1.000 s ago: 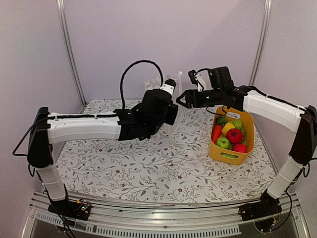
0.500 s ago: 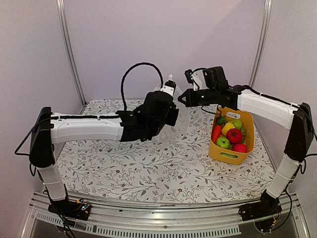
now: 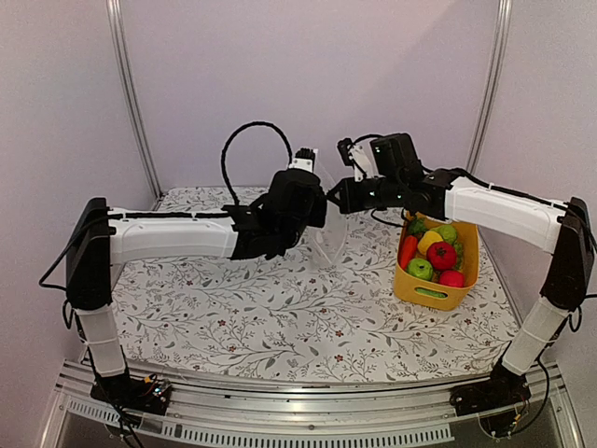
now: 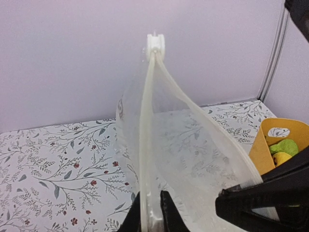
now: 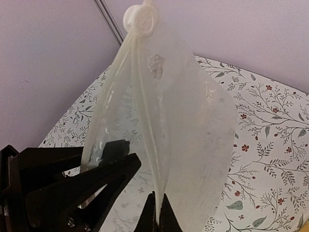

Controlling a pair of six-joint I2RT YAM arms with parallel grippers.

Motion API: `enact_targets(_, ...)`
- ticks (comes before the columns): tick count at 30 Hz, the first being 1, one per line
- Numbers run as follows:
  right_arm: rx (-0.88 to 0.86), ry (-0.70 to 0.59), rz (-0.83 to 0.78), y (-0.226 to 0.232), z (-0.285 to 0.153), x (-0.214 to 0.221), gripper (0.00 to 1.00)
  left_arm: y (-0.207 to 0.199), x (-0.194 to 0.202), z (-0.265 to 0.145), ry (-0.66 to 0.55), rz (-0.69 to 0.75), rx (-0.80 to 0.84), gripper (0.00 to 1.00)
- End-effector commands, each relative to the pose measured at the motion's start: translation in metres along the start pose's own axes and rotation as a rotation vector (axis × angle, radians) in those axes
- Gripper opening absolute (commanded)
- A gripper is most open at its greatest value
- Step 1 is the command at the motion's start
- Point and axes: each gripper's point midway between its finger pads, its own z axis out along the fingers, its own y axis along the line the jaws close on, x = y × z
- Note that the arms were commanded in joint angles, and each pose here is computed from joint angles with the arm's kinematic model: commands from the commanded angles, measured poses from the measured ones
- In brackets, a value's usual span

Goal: Place the food in the zip-top bag and seal the zipper
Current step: Adjust the zipper food storage bag.

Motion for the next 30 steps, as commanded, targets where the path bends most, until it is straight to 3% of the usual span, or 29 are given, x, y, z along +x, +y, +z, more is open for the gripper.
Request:
enact_targets(1, 0.068, -0.045, -0.007, -0.01, -0.012, -0.005, 0.0, 0.021, -0.013, 0.011, -0.043, -0.031, -0.088, 0.02)
enact_targets(6, 0.289, -0.11, 0.024, -0.049, -0.027, -0.012, 0.0, 0.027, -0.025, 0.01, -0.067, -0.02, -0.099, 0.02)
enact_targets(10, 0.312, -0.14, 0.04, -0.053, -0.035, -0.016, 0.0, 0.007, -0.021, 0.007, 0.003, -0.06, 0.013, 0.48)
enact_targets(13, 0.273, -0.148, 0.041, -0.046, -0.036, -0.015, 0.0, -0.014, -0.004, -0.001, 0.085, -0.075, 0.106, 0.56)
enact_targets(17, 0.258, -0.155, 0.043, -0.044, -0.037, -0.016, 0.0, -0.035, 0.014, -0.01, 0.147, -0.123, 0.202, 0.58)
enact_targets(21, 0.246, -0.146, 0.043, -0.042, -0.034, -0.013, 0.0, -0.035, 0.028, -0.007, 0.167, -0.125, 0.18, 0.55)
enact_targets(27, 0.274, -0.17, 0.044, -0.047, -0.039, -0.017, 0.0, -0.034, 0.036, -0.007, 0.186, -0.161, 0.168, 0.45)
enact_targets(30, 0.27, -0.17, 0.041, -0.047, -0.039, -0.016, 0.0, -0.033, 0.038, -0.009, 0.183, -0.167, 0.168, 0.35)
